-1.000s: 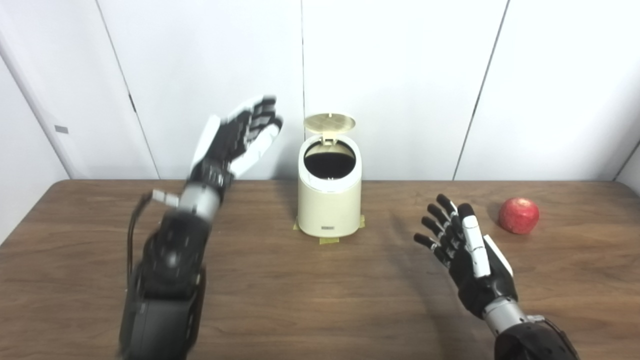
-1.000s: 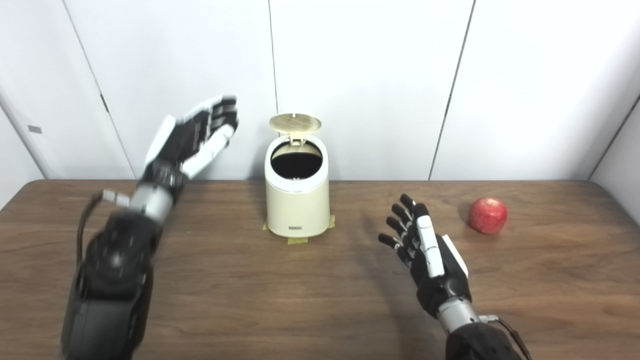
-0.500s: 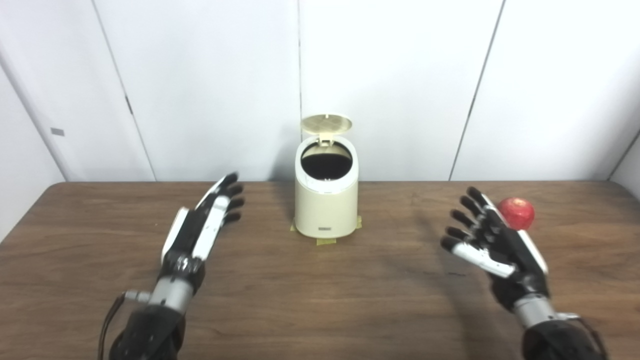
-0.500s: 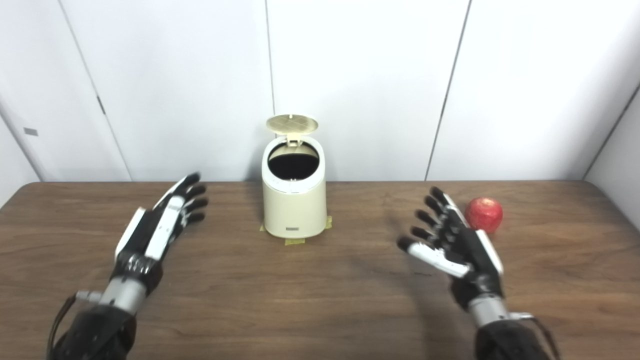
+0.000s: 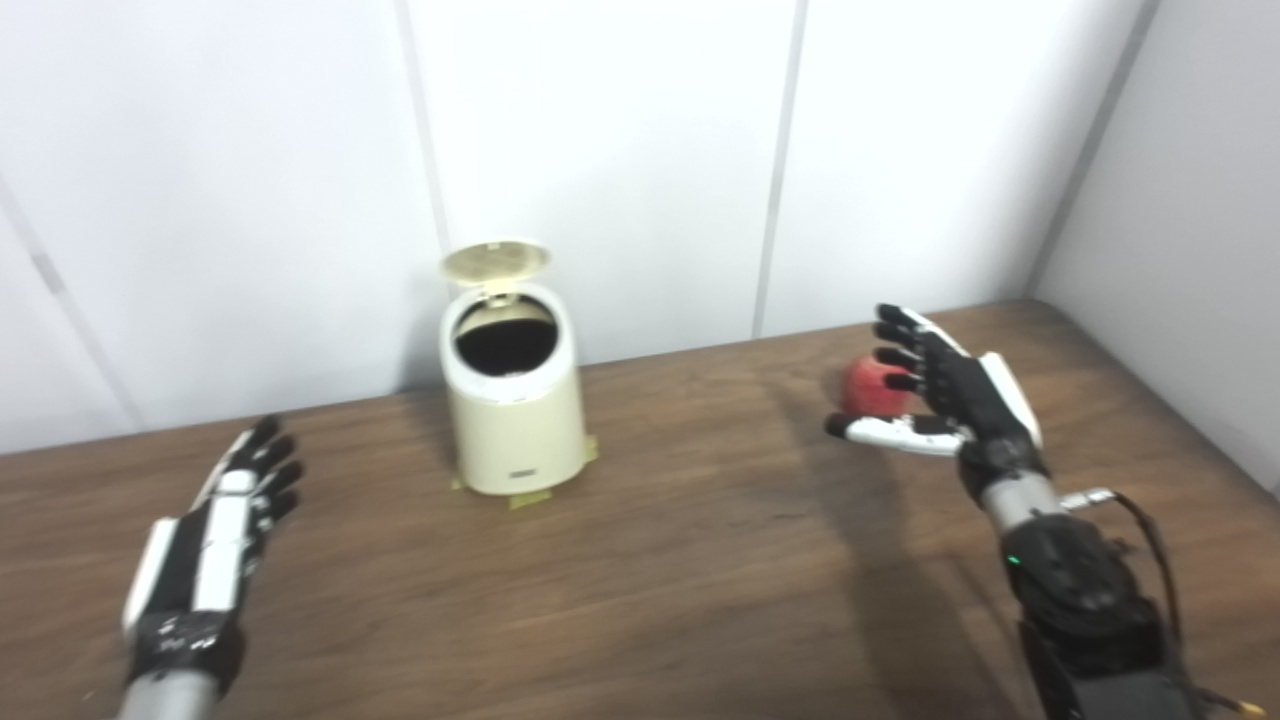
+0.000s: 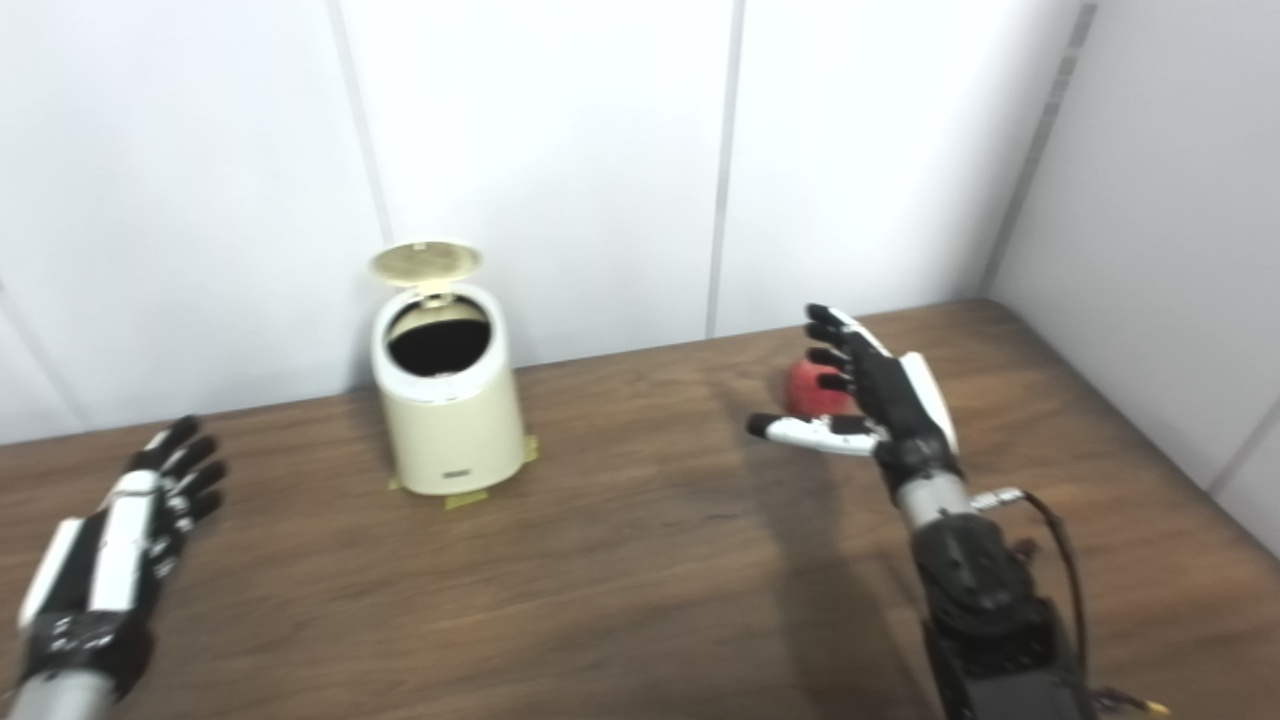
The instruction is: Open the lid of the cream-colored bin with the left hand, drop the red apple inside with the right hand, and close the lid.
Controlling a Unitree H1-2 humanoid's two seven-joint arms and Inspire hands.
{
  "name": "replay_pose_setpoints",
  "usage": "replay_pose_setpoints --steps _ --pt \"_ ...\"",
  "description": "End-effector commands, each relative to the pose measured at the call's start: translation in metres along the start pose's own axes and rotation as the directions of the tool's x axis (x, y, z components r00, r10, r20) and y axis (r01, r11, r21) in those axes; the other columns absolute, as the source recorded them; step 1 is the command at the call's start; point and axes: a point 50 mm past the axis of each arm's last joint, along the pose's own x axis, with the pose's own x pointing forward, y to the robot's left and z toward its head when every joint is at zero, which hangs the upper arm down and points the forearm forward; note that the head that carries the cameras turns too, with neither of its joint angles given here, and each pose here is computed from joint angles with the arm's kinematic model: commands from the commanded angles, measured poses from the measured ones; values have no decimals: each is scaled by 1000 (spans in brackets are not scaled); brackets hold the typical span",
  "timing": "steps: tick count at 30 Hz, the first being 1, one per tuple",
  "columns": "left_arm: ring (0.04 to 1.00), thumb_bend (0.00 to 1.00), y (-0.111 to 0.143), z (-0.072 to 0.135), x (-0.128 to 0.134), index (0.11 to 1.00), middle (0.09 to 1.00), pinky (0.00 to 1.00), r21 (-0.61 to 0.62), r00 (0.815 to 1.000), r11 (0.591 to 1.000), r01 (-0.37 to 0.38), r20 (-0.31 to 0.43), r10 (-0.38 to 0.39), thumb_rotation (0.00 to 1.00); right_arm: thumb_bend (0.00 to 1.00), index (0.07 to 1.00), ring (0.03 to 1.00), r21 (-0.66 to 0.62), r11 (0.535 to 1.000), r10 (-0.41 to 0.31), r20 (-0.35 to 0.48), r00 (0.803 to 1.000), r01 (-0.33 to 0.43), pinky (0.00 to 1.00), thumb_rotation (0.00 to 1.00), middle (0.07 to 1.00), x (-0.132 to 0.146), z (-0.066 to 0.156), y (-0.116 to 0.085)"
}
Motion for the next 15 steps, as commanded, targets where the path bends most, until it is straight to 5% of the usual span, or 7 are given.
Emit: replay_pose_setpoints --steps 1,10,15 --pt "904 300 4 17 9 959 932 911 4 998 1000 7 64 -7 1000 781 868 837 1 998 -59 90 994 59 784 111 880 16 21 -5" --pt "922 339 12 18 3 970 948 938 -45 998 999 26 58 -24 1000 813 885 854 -194 978 -54 123 991 78 759 22 882 47 22 -1" --pt "950 307 10 23 -3 997 962 966 -90 998 995 37 63 -32 1000 874 908 889 -413 907 5 198 980 79 814 49 917 66 36 -2"
